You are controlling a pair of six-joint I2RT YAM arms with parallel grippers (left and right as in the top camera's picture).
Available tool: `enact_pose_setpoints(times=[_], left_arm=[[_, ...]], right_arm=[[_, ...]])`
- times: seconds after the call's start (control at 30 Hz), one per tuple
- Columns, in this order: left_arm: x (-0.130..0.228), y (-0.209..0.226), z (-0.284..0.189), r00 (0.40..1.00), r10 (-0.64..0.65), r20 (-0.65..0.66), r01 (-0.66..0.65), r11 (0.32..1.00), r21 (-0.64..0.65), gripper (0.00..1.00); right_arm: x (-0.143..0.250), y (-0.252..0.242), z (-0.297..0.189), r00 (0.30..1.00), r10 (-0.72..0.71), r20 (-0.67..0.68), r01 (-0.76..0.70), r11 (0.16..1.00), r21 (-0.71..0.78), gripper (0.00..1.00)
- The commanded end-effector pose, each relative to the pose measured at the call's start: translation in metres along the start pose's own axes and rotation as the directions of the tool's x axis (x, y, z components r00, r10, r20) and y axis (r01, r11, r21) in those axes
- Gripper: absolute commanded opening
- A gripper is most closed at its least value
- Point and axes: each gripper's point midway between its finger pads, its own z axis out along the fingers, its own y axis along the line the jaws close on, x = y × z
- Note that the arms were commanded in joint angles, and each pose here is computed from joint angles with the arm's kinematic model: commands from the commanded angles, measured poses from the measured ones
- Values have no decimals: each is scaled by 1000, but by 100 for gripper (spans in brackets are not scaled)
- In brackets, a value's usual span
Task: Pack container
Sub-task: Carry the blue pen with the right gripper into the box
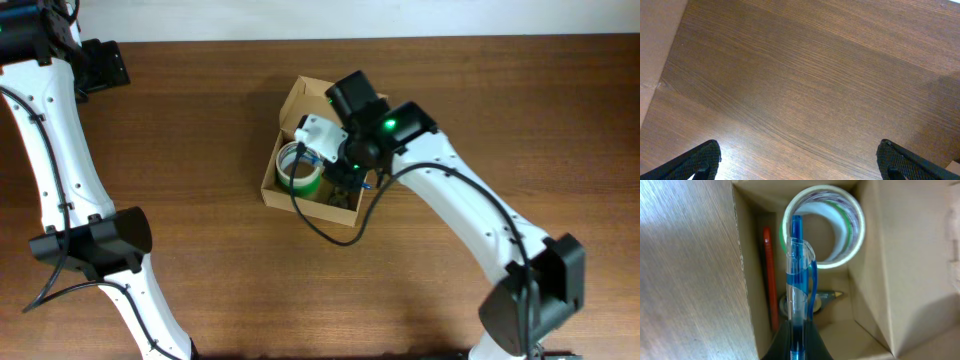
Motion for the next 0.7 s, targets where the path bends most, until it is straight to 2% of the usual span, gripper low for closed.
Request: enact_pose_setpoints(times=[0.0, 0.33, 0.67], left_arm=[[-1, 1, -8, 1000, 11, 16, -11, 1000, 10, 99], [-1, 1, -9, 1000, 11, 16, -11, 1000, 10, 100], [-1, 1, -9, 1000, 11, 16, -11, 1000, 10, 100]], right_arm=[[-2, 0, 12, 999, -48, -21, 48, 999, 7, 4], [-15, 8, 25, 992, -127, -3, 127, 992, 3, 4], [-13, 19, 44, 990, -138, -23, 137, 990, -37, 4]])
